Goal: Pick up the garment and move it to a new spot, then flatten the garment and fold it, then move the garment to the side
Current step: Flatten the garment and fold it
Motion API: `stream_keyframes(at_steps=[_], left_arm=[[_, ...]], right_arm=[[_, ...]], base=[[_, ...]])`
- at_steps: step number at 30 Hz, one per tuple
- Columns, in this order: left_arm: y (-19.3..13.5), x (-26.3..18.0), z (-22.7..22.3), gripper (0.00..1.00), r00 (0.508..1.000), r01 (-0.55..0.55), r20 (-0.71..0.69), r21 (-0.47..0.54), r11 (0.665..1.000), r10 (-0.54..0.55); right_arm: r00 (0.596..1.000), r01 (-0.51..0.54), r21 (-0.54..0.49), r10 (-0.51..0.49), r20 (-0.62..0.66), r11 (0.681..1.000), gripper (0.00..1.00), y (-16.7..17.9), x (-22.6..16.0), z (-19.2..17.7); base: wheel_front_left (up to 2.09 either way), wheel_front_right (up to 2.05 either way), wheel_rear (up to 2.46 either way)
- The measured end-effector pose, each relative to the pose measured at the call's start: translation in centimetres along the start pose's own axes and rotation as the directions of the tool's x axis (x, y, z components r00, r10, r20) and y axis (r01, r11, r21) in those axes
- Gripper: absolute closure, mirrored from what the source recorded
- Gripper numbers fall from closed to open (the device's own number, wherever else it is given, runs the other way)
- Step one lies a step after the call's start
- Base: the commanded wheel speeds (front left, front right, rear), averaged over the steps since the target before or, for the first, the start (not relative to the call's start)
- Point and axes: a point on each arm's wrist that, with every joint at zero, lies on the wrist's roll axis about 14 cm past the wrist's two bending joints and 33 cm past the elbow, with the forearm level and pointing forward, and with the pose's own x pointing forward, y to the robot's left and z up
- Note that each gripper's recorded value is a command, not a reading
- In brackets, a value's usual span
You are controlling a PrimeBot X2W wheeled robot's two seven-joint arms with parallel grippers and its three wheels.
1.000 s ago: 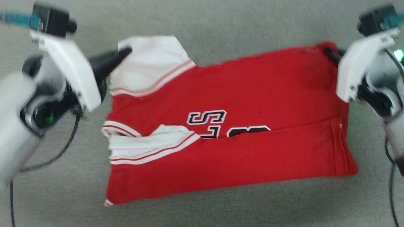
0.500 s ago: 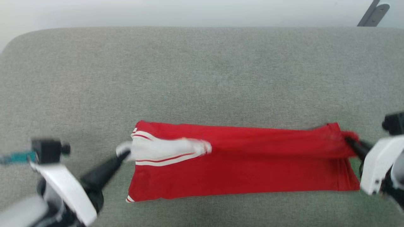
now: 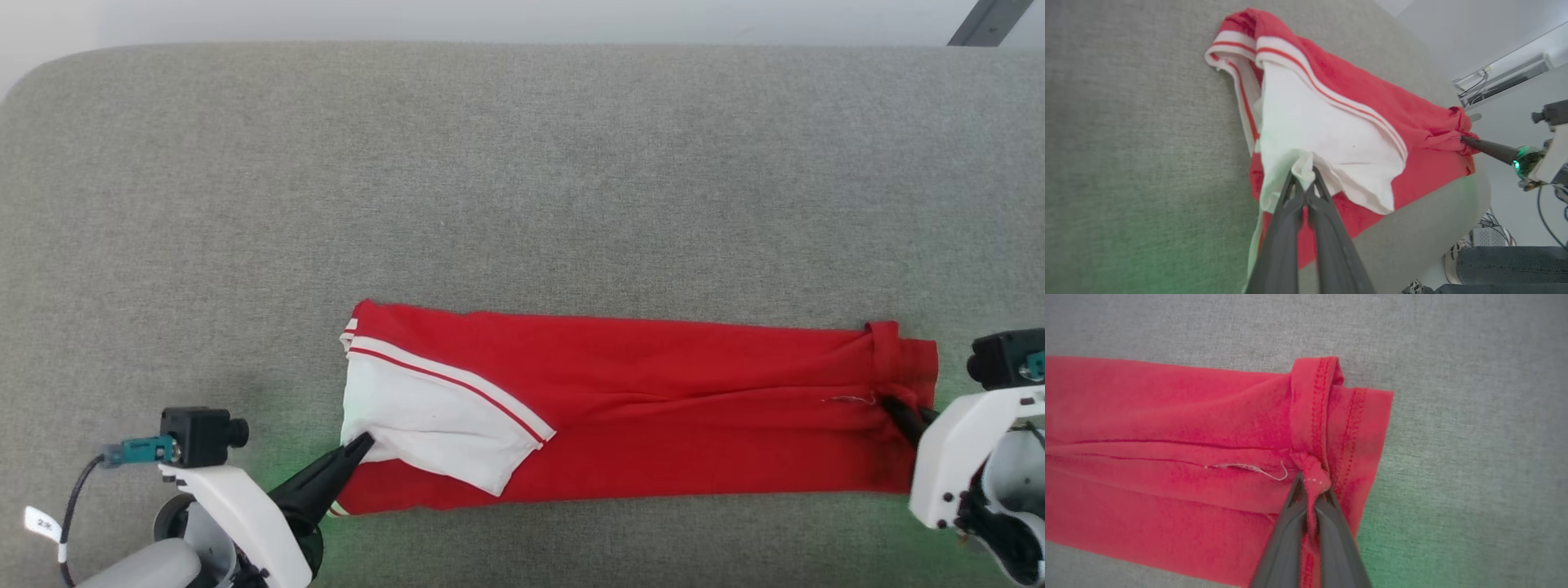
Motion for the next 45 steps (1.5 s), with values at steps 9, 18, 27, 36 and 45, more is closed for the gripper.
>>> stream_keyframes(at_steps=[9,18,27,36,45], left_arm=[[0.6,0.0,-0.1,0.0,0.999,-0.03,0.027,0.058,0.998,0.028],[1.4,-1.2,2.8,0.0,0.966,-0.104,0.241,0.017,0.994,0.097],[3.5,-5.3,4.2,0.0,0.863,-0.292,0.452,0.084,0.953,0.225],[1.9,-8.2,5.7,0.0,0.787,-0.408,0.579,0.229,0.884,0.214],[0.0,-7.5,6.0,0.0,0.798,-0.385,0.583,0.305,0.871,0.149]], right_arm=[[0.998,0.028,0.016,-0.029,0.059,0.999,0.0,-0.5,-0.4,1.1],[0.998,0.055,0.095,-0.053,-0.016,0.994,0.0,-1.4,-0.6,-0.5],[0.995,0.035,0.144,-0.022,-0.092,0.989,0.0,-0.6,1.1,-1.6],[0.987,0.03,0.129,-0.01,-0.158,0.991,0.56,-0.3,1.8,-2.1],[0.993,0.044,0.164,-0.025,-0.116,0.986,1.0,-0.9,1.9,-1.5]], base=[[0.0,0.0,0.0],[0.0,0.0,0.0],[0.0,0.0,0.0],[0.0,0.0,0.0],[0.0,0.0,0.0]])
